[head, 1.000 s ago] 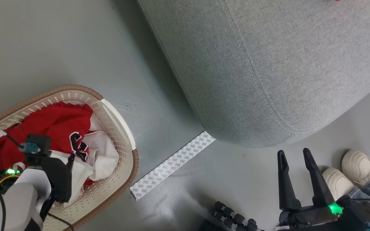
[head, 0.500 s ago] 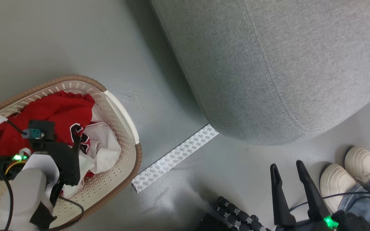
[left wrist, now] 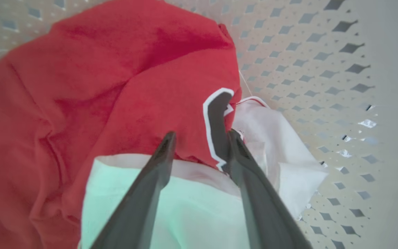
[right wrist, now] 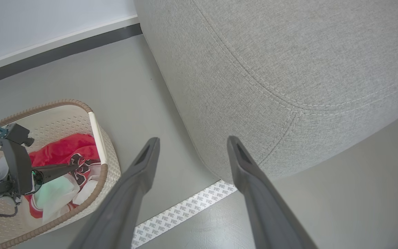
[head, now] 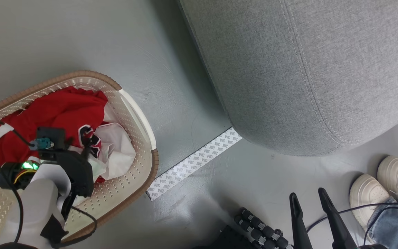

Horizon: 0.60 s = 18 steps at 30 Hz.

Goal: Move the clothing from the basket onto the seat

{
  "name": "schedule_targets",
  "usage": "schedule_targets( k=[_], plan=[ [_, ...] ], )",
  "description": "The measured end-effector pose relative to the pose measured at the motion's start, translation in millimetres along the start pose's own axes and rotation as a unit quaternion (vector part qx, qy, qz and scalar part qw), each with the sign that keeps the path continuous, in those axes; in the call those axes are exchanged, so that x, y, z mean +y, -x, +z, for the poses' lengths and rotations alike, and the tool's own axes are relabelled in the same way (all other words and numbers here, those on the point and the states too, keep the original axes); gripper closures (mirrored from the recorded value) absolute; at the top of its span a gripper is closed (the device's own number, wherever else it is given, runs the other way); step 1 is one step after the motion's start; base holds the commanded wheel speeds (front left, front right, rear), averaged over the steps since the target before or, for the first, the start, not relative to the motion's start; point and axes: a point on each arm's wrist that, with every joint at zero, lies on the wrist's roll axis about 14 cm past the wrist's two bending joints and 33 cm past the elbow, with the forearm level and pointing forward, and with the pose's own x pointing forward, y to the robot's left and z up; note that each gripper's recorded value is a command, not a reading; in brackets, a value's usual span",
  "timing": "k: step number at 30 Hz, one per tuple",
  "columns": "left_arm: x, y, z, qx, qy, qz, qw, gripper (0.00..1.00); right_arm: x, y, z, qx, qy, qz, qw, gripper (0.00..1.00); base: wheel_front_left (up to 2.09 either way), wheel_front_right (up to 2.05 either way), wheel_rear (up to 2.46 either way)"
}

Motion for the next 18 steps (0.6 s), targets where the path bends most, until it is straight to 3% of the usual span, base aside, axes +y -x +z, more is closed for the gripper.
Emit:
schedule_targets(
  k=[7,14,18],
  plan=[
    [-4.0,0.1,2.8,-0.007,-0.003,-0.007,1.000,1.00,3.7,-0.3,3.3,-0.006,-0.001,0.006,1.000,0.00,0.00,0.00,0.00],
    [-6.2,9.7,30.8,-0.049,-0.011,-0.014,0.999,1.00,22.0,-18.3,18.8,-0.046,0.005,0.051,0.998,0.00,0.00,0.00,0.00],
    [-10.0,20.8,48.8,-0.084,0.025,-0.007,0.996,1.00,21.7,-26.7,25.6,-0.063,0.017,0.062,0.996,0.00,0.00,0.00,0.00]
  ],
)
